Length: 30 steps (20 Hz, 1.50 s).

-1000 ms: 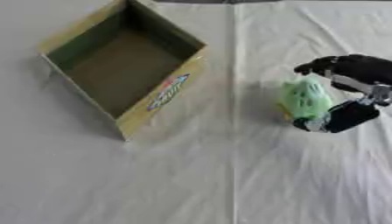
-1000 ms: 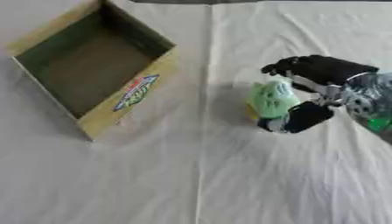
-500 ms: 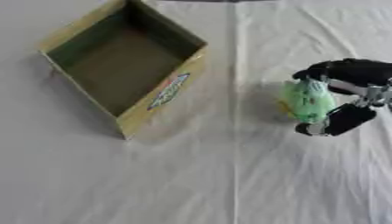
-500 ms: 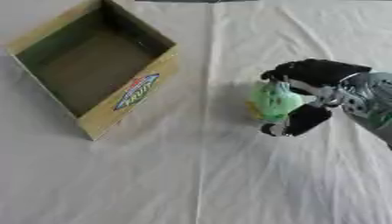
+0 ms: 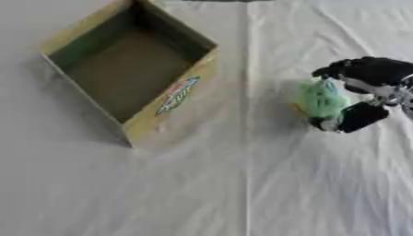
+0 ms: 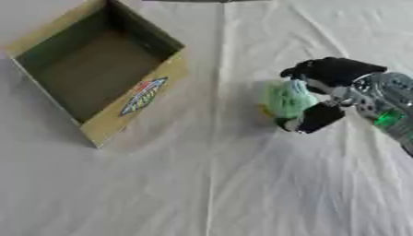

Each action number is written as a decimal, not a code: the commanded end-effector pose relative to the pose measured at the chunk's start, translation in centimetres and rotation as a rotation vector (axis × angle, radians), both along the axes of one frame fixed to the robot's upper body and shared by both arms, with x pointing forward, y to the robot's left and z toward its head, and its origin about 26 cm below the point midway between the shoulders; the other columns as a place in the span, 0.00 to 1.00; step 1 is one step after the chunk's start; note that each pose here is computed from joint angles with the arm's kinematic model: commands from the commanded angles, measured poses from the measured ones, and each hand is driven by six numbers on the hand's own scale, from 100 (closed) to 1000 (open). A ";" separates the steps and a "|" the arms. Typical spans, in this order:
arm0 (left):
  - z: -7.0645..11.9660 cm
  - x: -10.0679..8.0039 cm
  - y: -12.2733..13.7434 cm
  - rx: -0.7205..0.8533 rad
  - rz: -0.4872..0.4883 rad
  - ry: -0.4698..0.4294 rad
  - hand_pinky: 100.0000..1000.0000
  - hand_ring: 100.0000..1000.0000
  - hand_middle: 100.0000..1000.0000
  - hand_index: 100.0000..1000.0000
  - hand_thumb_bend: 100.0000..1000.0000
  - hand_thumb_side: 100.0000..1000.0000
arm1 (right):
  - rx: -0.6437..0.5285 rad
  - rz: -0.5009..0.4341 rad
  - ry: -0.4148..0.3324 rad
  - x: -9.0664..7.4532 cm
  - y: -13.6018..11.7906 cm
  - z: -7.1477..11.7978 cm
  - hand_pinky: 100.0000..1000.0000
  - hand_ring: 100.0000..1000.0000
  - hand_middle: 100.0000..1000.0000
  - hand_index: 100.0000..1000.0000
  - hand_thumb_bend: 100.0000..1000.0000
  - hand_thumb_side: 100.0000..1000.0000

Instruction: Pick up objects on the table and place them in the box.

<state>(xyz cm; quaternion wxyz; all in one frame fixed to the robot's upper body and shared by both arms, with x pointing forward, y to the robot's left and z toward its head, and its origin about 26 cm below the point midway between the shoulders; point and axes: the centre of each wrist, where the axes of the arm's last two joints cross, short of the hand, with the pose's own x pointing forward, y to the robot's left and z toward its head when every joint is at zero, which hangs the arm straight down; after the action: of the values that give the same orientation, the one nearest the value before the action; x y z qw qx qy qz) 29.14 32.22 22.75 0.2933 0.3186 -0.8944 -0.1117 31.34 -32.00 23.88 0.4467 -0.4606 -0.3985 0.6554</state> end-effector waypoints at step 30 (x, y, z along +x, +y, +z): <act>0.9 -0.2 0.0 0.001 -0.003 -0.031 0.35 0.63 0.84 0.94 0.01 0.82 | 0.166 0.057 -0.388 -2.0 2.7 5.7 0.77 0.69 0.44 0.51 0.00 0.07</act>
<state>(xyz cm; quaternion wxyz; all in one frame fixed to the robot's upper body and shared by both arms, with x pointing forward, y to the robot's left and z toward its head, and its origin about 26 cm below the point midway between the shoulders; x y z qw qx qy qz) 29.16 32.20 22.79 0.2948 0.3181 -0.8946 -0.1077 29.99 -29.50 28.07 0.3971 -0.5176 -0.5288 0.5430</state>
